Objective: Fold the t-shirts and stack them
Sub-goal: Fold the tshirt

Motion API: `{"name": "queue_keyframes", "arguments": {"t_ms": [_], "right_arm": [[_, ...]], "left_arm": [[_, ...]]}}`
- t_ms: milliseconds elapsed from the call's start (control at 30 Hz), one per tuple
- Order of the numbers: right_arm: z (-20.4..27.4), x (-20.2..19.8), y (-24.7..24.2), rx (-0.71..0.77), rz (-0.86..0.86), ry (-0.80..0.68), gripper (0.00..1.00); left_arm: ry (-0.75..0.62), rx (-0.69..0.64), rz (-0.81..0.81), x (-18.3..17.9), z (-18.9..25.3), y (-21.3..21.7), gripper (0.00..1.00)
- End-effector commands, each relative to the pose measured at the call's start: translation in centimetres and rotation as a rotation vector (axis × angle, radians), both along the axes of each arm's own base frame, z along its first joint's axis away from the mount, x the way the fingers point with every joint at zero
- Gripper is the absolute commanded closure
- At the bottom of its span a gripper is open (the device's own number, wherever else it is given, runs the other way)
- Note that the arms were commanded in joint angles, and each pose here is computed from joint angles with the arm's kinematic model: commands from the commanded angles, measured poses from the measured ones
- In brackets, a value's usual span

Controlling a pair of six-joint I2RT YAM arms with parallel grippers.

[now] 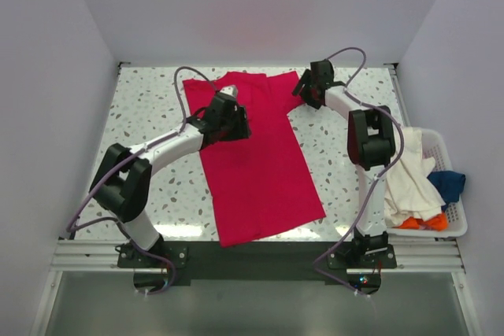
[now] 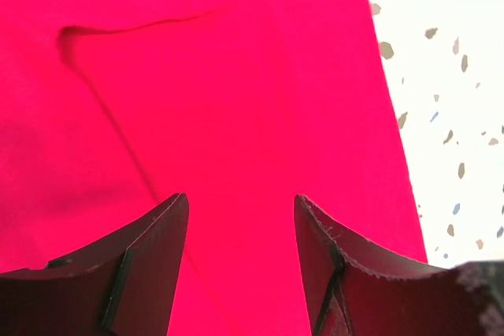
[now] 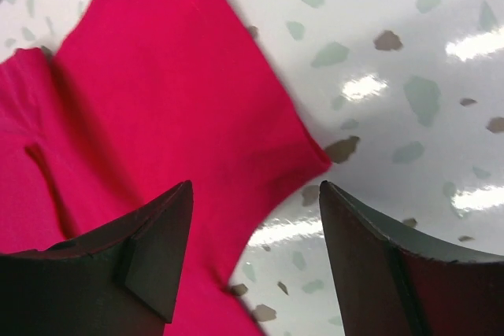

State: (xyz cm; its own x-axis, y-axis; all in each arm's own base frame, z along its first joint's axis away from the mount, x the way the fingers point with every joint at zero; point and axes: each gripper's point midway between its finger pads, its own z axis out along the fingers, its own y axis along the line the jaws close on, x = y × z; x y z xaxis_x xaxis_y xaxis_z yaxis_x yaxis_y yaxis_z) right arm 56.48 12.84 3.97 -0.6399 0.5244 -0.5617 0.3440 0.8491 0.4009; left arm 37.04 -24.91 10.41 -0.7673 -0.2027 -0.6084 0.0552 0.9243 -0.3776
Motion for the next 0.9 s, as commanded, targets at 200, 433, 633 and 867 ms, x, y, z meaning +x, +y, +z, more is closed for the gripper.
{"name": "queue_keyframes", "arguments": {"t_ms": [200, 433, 633, 867], "right_arm": [[-0.1, 2.7, 1.0, 0.005, 0.006, -0.047, 0.34], [2.5, -3.5, -0.2, -0.106, 0.010, 0.015, 0.33], [4.8, -14.7, 3.9, -0.164, 0.141, 0.048, 0.23], [3.8, -26.8, 10.8, -0.158, 0.400, 0.100, 0.22]], "left_arm": [[0.003, -0.019, -0.138, -1.8, -1.6, -3.1, 0.39], [-0.065, 0.132, 0.166, 4.8, 0.5, 5.2, 0.39], [-0.076, 0.291, 0.400, 11.4, 0.1, 13.0, 0.39], [-0.058, 0.441, 0.377, 18.7, -2.4, 16.2, 0.37]]}}
